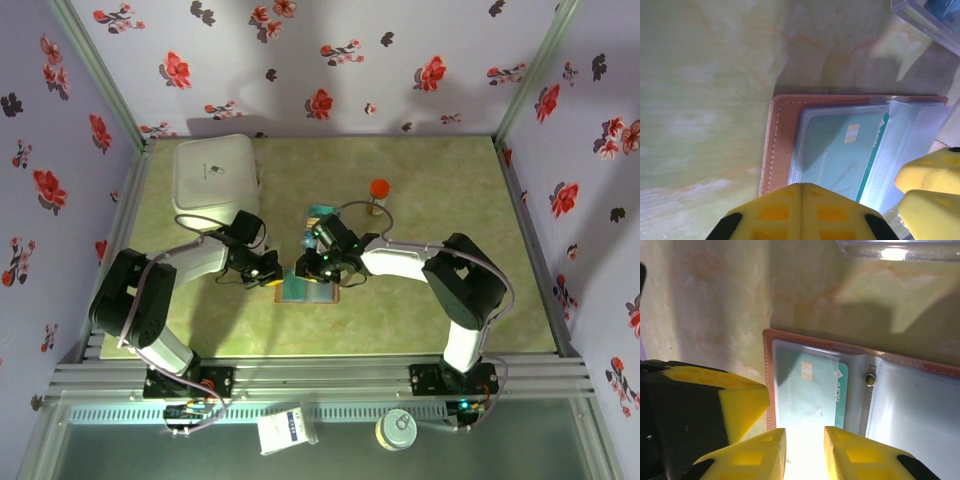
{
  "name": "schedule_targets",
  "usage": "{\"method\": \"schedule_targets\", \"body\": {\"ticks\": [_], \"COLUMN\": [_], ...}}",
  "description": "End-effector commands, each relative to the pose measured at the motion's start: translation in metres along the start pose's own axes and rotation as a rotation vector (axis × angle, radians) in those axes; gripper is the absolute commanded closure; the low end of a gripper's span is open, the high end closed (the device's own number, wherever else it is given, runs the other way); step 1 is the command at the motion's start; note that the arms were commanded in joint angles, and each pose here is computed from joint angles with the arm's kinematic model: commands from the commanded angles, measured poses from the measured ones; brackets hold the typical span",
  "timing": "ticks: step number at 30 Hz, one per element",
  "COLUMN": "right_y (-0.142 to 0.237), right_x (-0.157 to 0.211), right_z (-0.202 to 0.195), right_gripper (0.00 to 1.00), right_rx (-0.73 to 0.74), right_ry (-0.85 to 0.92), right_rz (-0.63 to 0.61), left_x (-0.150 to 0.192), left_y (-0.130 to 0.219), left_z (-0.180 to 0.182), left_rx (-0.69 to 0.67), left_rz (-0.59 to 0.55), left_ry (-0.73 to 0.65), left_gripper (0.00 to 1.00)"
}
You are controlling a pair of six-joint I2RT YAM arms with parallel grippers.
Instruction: Take the credit cards out of the card holder
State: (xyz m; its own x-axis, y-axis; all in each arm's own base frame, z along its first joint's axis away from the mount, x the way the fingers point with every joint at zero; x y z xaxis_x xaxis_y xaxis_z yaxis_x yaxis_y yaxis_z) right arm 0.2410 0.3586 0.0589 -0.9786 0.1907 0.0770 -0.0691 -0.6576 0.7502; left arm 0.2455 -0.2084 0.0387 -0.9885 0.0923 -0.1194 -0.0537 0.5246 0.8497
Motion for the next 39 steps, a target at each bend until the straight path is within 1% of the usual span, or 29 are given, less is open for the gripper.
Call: {"method": "schedule_targets", "body": {"ticks": [1,3,11,21,26,33,39], "right_y": [-0.006,-0.008,-0.014,-0.011,-0.006,0.006,0.006], "right_x": [0.005,0.006,0.008,0.007,0.005,0.002,0.006], "right_z": [0.003,0.004,0.0,-0.016,-0.014,-0.003,0.011], "right_gripper": [0.75,0.77,0.77,0.77,0.77,0.77,0.77], "right_rx": [0.006,0.001,0.014,0.093,0.095,0.061,-0.009], "right_ry": [0.002,0.003,-0.001,0.003,0.009,0.032,0.036], "right_rz": [0.032,0.038,0.051,0.026,0.007,-0.028,-0.001], "left_x": [0.011,0.012,0.014,0.015,0.016,0.014,0.008], "left_y": [-0.007,-0.008,-0.009,-0.008,-0.008,-0.004,0.005], "left_z": [0.006,0.007,0.01,0.01,0.011,0.009,0.0], "left_rx": [-0.012,-0.017,-0.026,-0.031,-0.035,-0.034,-0.018], "left_rz": [0.038,0.043,0.051,0.053,0.053,0.047,0.02], "left_ry": [0.015,0.016,0.021,0.021,0.02,0.02,0.011], "left_gripper": [0.98,0.99,0.99,0.99,0.99,0.99,0.98]}}
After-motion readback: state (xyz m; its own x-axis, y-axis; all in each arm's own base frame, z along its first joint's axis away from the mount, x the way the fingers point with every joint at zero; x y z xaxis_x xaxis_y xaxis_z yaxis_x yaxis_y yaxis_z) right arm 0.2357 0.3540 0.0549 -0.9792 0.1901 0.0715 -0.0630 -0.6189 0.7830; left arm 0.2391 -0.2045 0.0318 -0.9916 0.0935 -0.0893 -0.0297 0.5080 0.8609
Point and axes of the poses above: each hand's point on the last joint's axis, 136 mm out from that joint toward the fingers, its own y axis back along the fingers, its own z axis along the line the jaws close on, x = y × z, the point moved 1 cm from there along y, back along the fingers, and after that the axes turned 14 degrees about -y, right-handed, at the moved point
